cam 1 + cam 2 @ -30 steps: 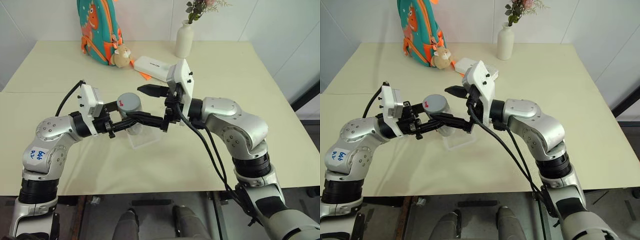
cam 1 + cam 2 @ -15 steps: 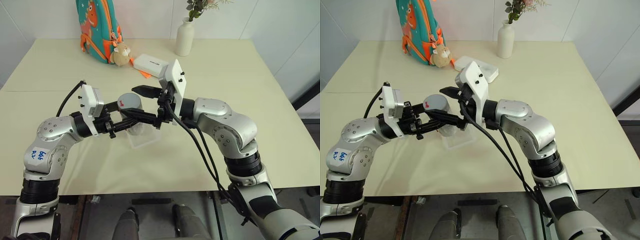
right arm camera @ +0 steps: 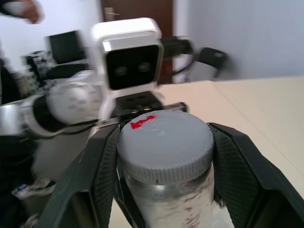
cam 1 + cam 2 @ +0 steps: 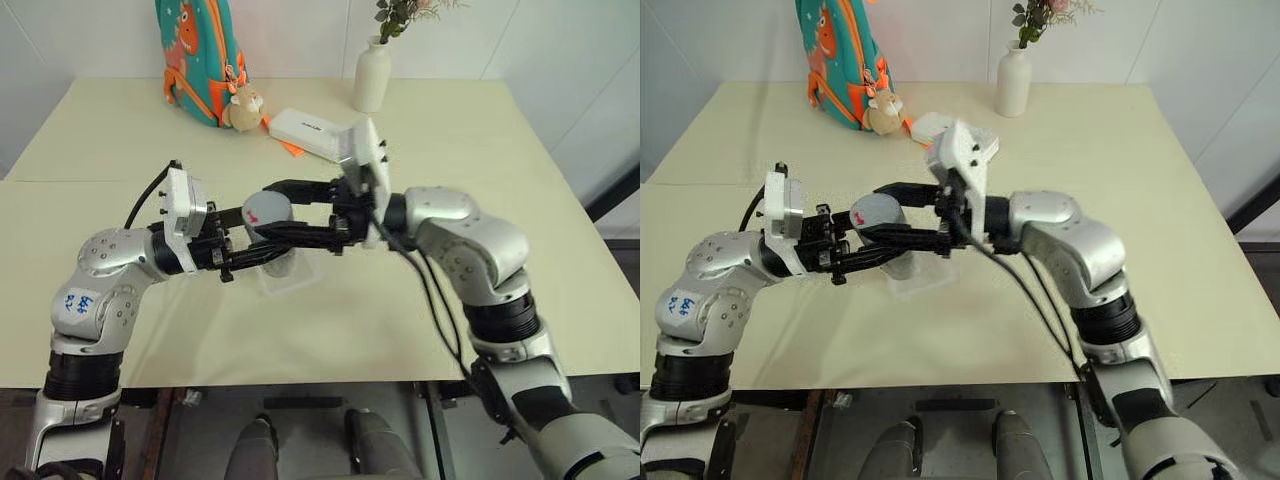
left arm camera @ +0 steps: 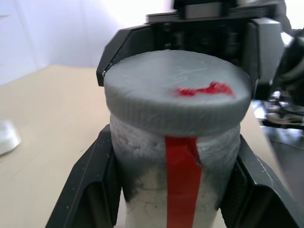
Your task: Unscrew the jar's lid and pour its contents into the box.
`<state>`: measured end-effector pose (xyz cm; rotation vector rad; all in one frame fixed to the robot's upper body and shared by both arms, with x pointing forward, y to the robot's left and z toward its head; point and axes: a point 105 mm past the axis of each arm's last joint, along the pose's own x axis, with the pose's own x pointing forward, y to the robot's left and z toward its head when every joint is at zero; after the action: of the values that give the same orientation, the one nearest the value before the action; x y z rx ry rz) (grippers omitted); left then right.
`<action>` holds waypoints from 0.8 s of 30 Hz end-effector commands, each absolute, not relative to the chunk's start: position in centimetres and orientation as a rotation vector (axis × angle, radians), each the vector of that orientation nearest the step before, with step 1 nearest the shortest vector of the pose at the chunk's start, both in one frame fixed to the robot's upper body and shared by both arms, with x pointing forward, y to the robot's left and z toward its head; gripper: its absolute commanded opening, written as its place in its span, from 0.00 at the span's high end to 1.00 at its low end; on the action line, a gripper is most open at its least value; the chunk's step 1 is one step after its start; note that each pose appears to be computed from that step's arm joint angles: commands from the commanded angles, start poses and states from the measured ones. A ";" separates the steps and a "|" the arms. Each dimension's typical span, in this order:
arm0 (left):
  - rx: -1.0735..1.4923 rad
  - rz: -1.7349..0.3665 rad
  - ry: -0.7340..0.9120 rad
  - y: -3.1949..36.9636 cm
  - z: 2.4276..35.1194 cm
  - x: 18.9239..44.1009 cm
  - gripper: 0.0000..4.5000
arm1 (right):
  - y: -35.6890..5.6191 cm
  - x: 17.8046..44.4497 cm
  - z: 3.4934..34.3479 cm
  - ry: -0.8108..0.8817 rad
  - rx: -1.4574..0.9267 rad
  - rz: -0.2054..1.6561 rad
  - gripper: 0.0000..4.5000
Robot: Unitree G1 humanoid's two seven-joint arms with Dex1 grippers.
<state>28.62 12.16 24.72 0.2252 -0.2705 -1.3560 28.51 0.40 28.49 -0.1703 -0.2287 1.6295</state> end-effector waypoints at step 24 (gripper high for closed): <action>0.244 -1.464 -0.282 12.3 24.9 28.6 0.51 | -0.5 28.4 31.6 -0.381 -0.158 1.709 0.00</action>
<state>28.60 11.84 23.92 0.2173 -0.2485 -1.4872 29.00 -0.29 29.42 -0.1437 -0.2690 1.7233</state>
